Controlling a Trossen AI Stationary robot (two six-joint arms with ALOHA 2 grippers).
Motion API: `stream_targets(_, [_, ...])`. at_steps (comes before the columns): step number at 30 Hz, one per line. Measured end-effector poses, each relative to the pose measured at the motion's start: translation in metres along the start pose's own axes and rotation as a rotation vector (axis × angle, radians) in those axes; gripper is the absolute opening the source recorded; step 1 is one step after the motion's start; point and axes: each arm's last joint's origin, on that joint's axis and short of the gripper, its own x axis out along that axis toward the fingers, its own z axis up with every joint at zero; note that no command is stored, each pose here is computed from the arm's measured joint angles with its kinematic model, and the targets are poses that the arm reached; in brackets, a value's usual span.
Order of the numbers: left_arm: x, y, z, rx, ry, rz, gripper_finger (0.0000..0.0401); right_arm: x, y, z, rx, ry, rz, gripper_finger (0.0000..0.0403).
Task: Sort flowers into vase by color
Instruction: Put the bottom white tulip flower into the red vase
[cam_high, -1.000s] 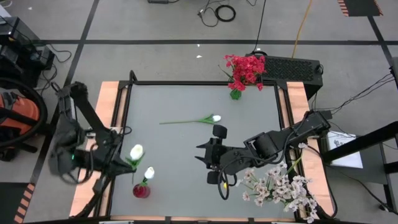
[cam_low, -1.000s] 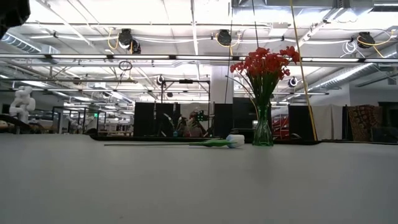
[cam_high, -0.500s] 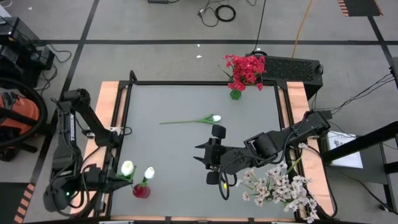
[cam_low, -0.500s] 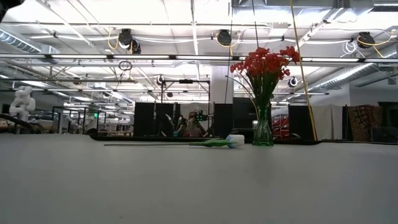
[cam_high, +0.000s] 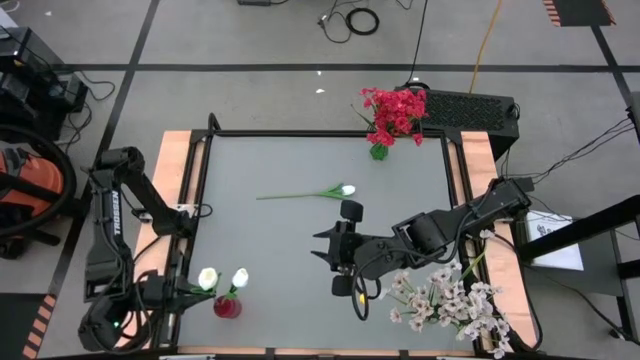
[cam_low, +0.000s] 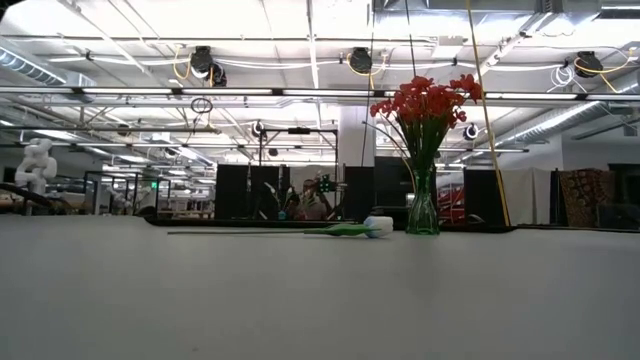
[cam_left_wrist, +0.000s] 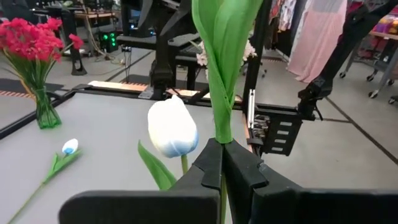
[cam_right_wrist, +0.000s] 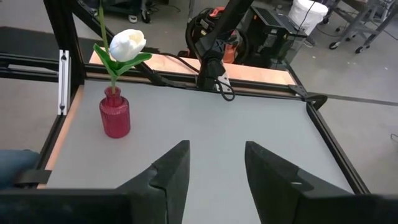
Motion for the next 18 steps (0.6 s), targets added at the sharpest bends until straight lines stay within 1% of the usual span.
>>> stream_targets(3, [0.0,0.002,-0.001,-0.005,0.004,0.005,0.0006,0.0,0.0,0.0,-0.003,0.0,0.0,0.0146])
stream_targets(6, [0.0,0.002,-0.003,0.015,0.032,-0.012,0.0008,0.0,0.0,0.0,-0.003,0.0,0.0,0.0146])
stream_targets(9, [0.0,0.001,-0.006,0.024,0.062,-0.031,0.0024,0.0,0.0,0.0,-0.003,0.0,0.0,0.0146])
stream_targets(12, [0.0,0.001,-0.007,0.013,0.088,-0.047,0.0065,0.001,-0.002,0.0,0.003,0.001,-0.006,0.0146])
stream_targets(18, [0.0,0.0,-0.009,0.009,0.166,-0.106,0.0171,0.007,-0.012,0.001,0.019,0.008,-0.032,0.0146])
